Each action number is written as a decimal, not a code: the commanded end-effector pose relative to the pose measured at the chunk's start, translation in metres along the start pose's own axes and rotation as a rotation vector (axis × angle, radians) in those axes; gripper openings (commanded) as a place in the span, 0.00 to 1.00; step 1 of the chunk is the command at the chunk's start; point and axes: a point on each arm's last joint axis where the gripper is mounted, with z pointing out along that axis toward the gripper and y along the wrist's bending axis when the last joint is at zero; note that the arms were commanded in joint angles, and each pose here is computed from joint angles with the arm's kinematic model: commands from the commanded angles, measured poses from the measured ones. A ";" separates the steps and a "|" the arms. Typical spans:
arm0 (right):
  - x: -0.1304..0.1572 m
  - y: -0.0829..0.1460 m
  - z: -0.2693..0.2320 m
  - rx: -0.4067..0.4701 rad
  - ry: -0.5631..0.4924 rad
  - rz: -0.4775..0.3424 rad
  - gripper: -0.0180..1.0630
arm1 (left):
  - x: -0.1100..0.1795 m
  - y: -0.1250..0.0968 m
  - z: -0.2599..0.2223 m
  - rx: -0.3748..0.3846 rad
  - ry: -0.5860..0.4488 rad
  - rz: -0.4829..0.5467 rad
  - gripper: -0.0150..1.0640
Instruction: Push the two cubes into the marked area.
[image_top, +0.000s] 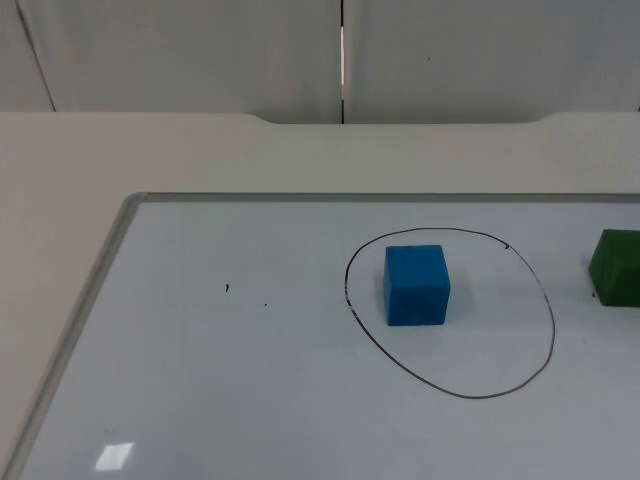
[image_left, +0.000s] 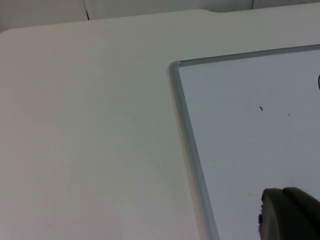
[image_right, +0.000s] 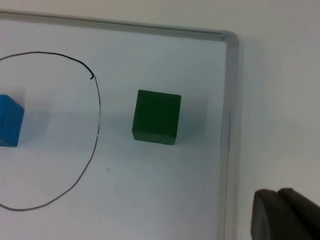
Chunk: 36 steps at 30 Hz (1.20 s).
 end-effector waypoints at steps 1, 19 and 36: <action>-0.008 0.000 0.011 0.002 0.006 0.015 0.02 | 0.001 -0.001 0.001 0.005 -0.003 -0.006 0.01; -0.013 0.009 0.146 -0.008 0.188 0.002 0.02 | 0.001 -0.001 0.001 0.005 -0.003 -0.006 0.01; 0.006 -0.004 0.214 0.016 0.218 0.019 0.02 | 0.001 -0.001 0.001 0.004 -0.003 -0.008 0.01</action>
